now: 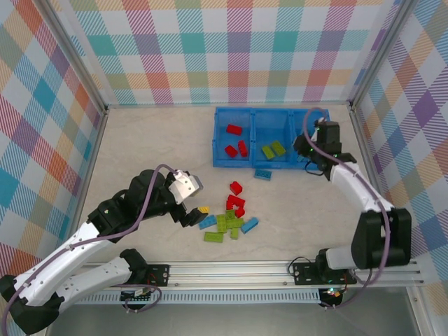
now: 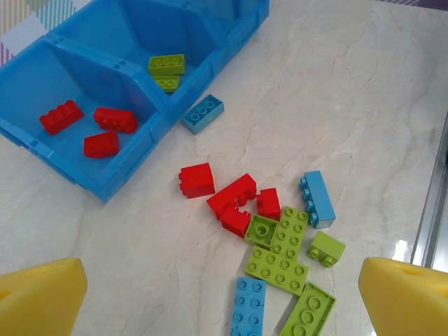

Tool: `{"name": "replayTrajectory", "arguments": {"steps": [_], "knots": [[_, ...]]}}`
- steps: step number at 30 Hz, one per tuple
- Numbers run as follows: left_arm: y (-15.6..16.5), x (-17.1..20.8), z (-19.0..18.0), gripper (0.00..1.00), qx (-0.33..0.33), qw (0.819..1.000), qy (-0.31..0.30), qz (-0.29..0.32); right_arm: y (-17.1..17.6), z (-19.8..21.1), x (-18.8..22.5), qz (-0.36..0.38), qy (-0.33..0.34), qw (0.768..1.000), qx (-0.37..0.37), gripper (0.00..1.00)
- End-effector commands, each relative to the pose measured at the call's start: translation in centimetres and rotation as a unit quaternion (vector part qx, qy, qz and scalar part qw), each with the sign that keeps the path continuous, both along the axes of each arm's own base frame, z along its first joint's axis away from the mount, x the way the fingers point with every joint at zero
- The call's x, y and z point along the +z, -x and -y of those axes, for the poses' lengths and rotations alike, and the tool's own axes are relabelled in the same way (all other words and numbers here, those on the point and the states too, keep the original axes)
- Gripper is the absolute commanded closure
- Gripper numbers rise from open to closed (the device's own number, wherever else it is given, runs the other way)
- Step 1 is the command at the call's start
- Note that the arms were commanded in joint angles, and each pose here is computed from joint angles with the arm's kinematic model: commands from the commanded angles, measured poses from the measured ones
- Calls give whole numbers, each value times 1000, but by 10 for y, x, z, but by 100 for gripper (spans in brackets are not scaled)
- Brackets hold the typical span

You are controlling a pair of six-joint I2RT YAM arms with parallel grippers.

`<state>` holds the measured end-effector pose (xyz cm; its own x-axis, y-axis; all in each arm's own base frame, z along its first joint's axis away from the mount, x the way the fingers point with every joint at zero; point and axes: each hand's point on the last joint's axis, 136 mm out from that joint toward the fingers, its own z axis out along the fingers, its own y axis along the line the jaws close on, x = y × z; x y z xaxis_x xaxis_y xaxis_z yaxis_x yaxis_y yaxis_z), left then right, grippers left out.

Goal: Sort the legos into containers by color

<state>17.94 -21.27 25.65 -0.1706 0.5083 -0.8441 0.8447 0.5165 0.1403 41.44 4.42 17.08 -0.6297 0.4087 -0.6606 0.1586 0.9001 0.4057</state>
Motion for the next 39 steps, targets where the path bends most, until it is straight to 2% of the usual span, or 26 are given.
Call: {"name": "replayTrajectory", "arguments": {"steps": [1,5,8,11,16,20,24,27,29,31,32,33,36,39], "knots": [[-2,0,0,0,3,1000,0,12,-27,17,-11,-20,-68,997,-20,73],[-5,-4,-1,0,7,1000,-10,9,-45,28,-38,-63,-85,994,-28,67],[-6,-6,-1,0,9,1000,-13,8,-48,31,-42,-65,-78,994,-33,56],[-8,-10,-2,0,16,1000,-20,8,-47,31,-35,-56,-84,994,-34,45],[-16,-23,-6,0,35,998,-51,-2,-37,17,-3,-15,-116,993,-6,42],[-27,-22,-3,0,72,996,-35,-25,-15,-3,28,17,-157,987,29,40],[-43,-13,2,0,138,988,-4,-70,21,-50,54,47,-186,974,119,33],[-58,-10,9,0,176,981,20,-82,57,-87,61,43,-160,967,194,28],[-69,-17,15,0,208,972,48,-97,83,-111,61,28,-115,963,243,26],[-80,-24,21,0,245,958,81,-121,107,-132,56,8,-79,953,292,23],[-87,-30,22,0,280,944,104,-142,120,-141,52,-8,-63,947,316,22],[-93,-35,21,0,314,928,120,-159,130,-146,46,-23,-48,941,333,21],[-107,-69,16,0,425,864,151,-223,148,-150,27,-64,0,934,352,19],[-111,-106,23,0,479,820,138,-281,156,-142,8,-94,46,931,349,16]]}}
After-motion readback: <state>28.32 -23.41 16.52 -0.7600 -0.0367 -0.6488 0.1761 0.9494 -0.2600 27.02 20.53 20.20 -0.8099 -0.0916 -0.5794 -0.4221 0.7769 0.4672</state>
